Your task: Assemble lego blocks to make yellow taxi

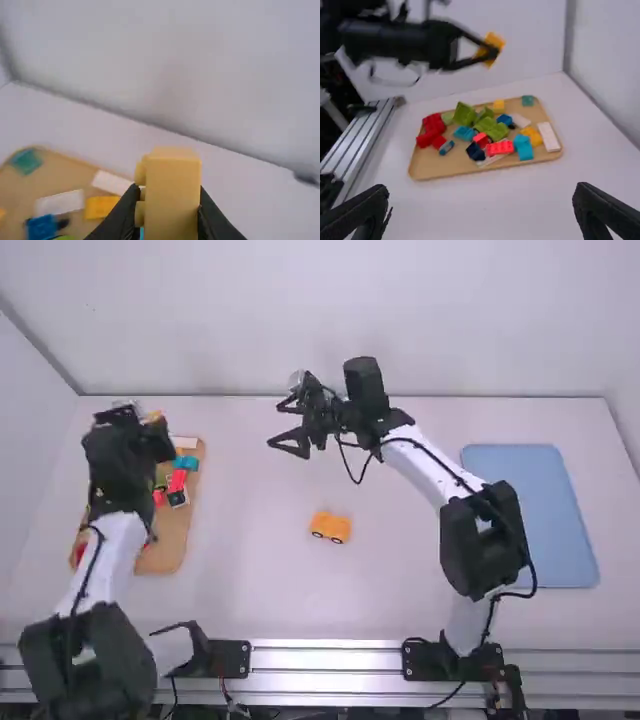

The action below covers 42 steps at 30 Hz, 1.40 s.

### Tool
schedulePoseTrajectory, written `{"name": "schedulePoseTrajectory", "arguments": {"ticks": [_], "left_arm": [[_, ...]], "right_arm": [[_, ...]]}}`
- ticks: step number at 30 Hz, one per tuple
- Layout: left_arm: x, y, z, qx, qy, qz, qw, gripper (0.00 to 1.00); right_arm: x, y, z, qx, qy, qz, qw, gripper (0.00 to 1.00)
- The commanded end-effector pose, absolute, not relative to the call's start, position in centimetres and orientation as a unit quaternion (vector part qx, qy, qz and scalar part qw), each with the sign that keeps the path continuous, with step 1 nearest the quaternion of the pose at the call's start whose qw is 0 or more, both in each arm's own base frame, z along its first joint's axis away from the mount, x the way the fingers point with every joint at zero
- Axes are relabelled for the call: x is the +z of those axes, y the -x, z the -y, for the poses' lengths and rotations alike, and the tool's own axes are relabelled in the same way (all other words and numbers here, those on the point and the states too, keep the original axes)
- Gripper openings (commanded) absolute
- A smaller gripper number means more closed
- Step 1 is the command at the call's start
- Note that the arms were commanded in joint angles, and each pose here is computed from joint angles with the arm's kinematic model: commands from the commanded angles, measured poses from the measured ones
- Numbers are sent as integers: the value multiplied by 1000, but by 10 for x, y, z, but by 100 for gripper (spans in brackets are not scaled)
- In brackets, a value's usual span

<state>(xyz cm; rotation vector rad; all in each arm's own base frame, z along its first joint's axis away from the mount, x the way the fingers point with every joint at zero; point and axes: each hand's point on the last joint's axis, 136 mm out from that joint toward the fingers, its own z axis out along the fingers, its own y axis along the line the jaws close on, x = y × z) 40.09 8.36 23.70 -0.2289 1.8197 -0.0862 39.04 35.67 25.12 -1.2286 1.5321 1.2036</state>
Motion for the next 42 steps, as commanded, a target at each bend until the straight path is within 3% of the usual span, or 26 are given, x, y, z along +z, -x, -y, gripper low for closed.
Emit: {"name": "schedulePoseTrajectory", "arguments": {"ticks": [1, 5, 8, 14, 22, 28, 35, 42], "left_arm": [[225, -389, -31, -40, -7, -788, 614, 2], [214, -380, 27, -42, -114, -783, 610, 2], [205, -374, 66, -56, -178, -779, 599, 2], [199, -377, 73, -66, -188, -778, 596, 2], [195, -374, 114, -128, -295, -730, 602, 2], [193, -375, 130, -175, -316, -707, 608, 2], [181, -379, 154, -193, -332, -697, 606, 2], [181, -385, 173, -158, -317, -701, 619, 2]], "right_arm": [[273, -409, -345, 466, 435, -645, 420, 98], [270, -408, -336, 438, 431, -670, 416, 98], [267, -415, -325, 360, 410, -718, 432, 98], [260, -405, -315, 308, 384, -743, 454, 98], [245, -383, -294, 427, 326, -679, 501, 98], [223, -383, -276, 475, 293, -682, 472, 98], [220, -372, -284, 514, 320, -663, 440, 100], [205, -371, -294, 521, 314, -678, 413, 89]]}}
